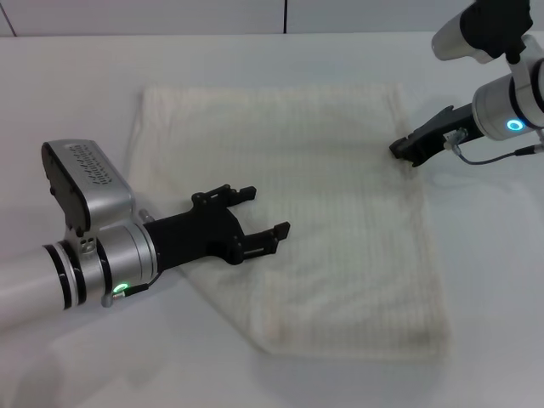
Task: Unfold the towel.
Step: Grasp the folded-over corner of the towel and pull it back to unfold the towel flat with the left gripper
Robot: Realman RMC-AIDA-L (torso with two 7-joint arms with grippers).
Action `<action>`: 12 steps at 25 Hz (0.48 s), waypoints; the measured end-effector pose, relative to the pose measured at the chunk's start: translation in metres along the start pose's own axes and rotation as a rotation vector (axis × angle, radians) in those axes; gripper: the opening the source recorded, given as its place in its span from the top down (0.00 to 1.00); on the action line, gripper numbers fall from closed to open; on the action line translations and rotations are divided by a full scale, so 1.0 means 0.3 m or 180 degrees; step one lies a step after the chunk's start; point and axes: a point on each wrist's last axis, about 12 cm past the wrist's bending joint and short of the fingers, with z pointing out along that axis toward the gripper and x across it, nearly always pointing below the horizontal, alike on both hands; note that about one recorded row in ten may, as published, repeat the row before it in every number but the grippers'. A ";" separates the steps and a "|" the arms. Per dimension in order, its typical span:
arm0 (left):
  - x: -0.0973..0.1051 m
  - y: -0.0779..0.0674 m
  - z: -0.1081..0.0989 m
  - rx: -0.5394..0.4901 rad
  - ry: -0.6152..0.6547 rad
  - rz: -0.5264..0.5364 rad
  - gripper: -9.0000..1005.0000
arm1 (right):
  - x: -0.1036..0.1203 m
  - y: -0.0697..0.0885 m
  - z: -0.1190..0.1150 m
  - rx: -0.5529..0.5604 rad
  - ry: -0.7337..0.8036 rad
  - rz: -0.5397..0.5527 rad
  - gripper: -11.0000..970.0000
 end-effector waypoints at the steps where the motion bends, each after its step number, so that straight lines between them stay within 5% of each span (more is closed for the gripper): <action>1: 0.001 0.000 -0.001 0.0007 0.0005 -0.0001 0.19 | 0.000 0.001 0.001 0.0001 0.0005 -0.0005 0.99; 12: 0.001 -0.001 -0.001 0.0011 0.0009 -0.0001 0.19 | 0.000 0.004 0.003 -0.0004 0.0012 -0.0011 0.99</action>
